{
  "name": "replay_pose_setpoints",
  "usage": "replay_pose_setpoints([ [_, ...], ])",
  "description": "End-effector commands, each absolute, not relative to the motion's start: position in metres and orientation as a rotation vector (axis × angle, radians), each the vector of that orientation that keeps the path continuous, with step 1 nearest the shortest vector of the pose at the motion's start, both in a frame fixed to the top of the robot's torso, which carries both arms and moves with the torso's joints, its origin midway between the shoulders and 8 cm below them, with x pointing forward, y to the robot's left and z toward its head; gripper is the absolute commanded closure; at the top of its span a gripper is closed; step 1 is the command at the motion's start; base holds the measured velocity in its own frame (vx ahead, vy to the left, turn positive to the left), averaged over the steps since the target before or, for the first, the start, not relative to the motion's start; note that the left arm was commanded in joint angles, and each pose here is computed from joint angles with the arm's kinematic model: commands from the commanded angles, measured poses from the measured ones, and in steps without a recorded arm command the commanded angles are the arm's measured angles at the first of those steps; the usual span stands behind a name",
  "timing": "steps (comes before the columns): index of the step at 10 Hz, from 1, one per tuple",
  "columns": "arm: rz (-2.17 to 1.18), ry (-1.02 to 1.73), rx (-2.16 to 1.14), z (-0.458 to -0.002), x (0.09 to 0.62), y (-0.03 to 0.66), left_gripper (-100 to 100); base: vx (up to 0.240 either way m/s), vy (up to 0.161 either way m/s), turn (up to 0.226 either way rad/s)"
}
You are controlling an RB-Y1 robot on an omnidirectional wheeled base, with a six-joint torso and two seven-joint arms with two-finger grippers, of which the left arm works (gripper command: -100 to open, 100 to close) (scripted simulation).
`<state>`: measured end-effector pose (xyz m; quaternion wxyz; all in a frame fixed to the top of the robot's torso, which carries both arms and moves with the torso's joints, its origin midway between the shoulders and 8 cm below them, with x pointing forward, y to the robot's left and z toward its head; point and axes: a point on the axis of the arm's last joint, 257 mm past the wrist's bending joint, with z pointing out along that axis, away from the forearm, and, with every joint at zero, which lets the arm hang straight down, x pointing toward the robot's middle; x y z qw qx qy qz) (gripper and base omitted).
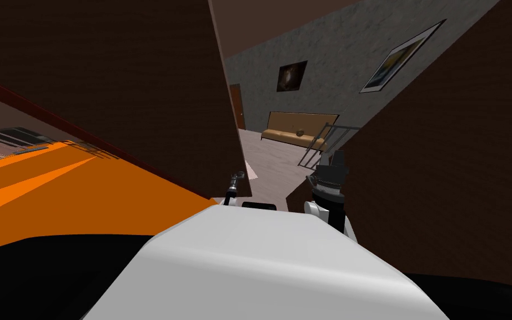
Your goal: Push the door open
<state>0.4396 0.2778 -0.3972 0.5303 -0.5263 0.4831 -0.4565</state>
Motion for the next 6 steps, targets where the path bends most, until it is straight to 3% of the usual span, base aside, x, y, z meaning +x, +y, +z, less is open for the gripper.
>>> replay_pose_setpoints([
  [1, -1.07, 1.127, -1.234, -0.388, 0.443, 0.296, 100, 0.208, -0.031, 0.039],
  [6, -1.017, 1.096, -1.235, -0.385, 0.441, 0.326, 100, 0.195, -0.043, 0.053],
])
